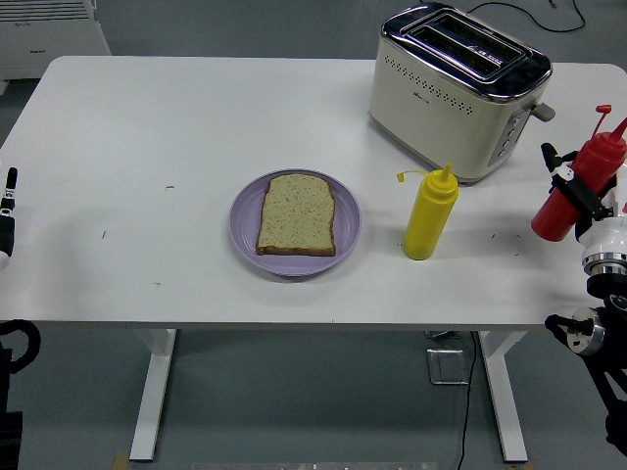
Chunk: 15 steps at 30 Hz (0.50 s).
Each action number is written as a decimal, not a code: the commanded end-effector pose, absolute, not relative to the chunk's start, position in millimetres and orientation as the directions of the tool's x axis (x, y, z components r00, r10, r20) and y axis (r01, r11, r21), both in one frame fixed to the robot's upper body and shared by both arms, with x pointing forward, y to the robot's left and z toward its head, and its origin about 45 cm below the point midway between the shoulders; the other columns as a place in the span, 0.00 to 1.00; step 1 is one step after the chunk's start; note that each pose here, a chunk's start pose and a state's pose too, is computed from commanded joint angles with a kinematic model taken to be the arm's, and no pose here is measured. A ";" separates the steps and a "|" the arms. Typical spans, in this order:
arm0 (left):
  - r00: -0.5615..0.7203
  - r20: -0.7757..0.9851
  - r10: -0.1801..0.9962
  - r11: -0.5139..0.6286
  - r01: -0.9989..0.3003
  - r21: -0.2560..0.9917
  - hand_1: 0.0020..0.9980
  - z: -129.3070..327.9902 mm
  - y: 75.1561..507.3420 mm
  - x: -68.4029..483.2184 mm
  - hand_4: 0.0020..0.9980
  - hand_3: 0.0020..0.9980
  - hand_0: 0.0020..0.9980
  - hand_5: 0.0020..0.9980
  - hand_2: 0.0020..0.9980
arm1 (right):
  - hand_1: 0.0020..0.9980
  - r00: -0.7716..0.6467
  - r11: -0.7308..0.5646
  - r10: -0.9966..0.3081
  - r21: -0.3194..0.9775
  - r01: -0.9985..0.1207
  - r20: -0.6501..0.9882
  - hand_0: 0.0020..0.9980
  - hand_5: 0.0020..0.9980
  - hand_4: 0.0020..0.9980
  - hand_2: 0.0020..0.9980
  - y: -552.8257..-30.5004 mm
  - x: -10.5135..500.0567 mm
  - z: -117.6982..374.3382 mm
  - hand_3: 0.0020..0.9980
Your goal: Pick up the cup,pour liquid into bread,place the cup on the desk
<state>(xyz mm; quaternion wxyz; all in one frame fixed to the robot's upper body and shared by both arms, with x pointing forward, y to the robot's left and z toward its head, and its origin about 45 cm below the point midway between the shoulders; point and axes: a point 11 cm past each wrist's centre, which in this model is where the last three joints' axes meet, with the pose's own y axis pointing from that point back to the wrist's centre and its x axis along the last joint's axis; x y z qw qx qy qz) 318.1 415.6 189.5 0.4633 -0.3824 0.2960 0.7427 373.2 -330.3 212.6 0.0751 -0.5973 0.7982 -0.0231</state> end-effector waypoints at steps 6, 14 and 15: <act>-0.280 -0.842 0.462 -0.395 -0.915 0.087 0.74 188.8 415.5 317.7 0.56 0.68 0.78 1.00 0.73 | 0.00 -0.235 0.218 -0.972 -0.289 -0.932 0.024 0.00 0.18 0.89 0.09 -319.6 390.3 267.1 0.21; -0.280 -0.843 0.460 -0.401 -0.912 0.084 0.74 190.0 417.8 317.3 0.56 0.68 0.78 1.00 0.73 | 0.00 -0.246 0.086 -0.912 -0.433 -0.897 0.329 0.00 0.18 0.88 0.10 -285.5 407.9 317.3 0.21; -0.280 -0.843 0.460 -0.402 -0.912 0.083 0.74 190.2 418.0 317.3 0.56 0.68 0.78 1.00 0.73 | 0.00 -0.247 0.067 -0.899 -0.445 -0.893 0.362 0.00 0.17 0.86 0.11 -280.1 410.3 322.5 0.22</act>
